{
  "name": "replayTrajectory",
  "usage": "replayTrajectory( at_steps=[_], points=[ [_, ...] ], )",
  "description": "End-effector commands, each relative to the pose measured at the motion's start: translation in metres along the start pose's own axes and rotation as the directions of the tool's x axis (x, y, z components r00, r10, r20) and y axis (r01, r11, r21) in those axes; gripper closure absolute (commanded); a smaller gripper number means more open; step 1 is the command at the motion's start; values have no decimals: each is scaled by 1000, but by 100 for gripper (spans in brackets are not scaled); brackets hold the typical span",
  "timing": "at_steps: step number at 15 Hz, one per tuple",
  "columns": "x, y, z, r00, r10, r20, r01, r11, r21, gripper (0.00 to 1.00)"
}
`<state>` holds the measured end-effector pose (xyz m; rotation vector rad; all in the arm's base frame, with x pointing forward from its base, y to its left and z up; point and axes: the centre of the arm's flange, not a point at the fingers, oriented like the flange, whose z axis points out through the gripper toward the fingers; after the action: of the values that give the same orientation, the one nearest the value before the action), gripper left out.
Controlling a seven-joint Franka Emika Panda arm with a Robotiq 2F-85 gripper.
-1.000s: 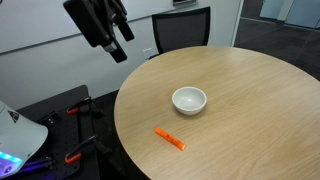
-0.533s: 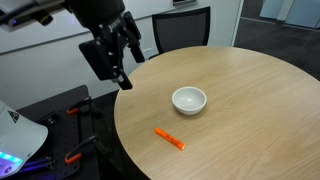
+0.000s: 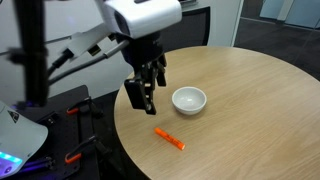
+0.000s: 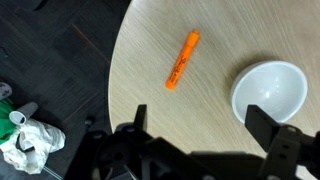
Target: Put the orange sharpie in the bowl
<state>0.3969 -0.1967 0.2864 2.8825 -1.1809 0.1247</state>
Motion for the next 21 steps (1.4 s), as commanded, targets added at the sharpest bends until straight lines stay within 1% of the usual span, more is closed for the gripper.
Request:
replayTrajectory(
  at_steps=[1, 4, 7, 8, 13, 17, 21],
  points=[
    [7, -1, 8, 1000, 16, 8, -16, 1000, 1, 0],
    [17, -3, 24, 999, 31, 24, -31, 999, -6, 0],
    [20, -5, 24, 999, 29, 22, -29, 1000, -5, 0],
    [17, -3, 22, 999, 46, 16, -46, 999, -11, 0],
    [-6, -3, 36, 991, 135, -6, -135, 990, -25, 0],
    [-30, -9, 51, 976, 213, -48, -214, 977, -8, 0],
    [-45, -4, 72, 955, 294, -33, -294, 956, -9, 0]
  ],
)
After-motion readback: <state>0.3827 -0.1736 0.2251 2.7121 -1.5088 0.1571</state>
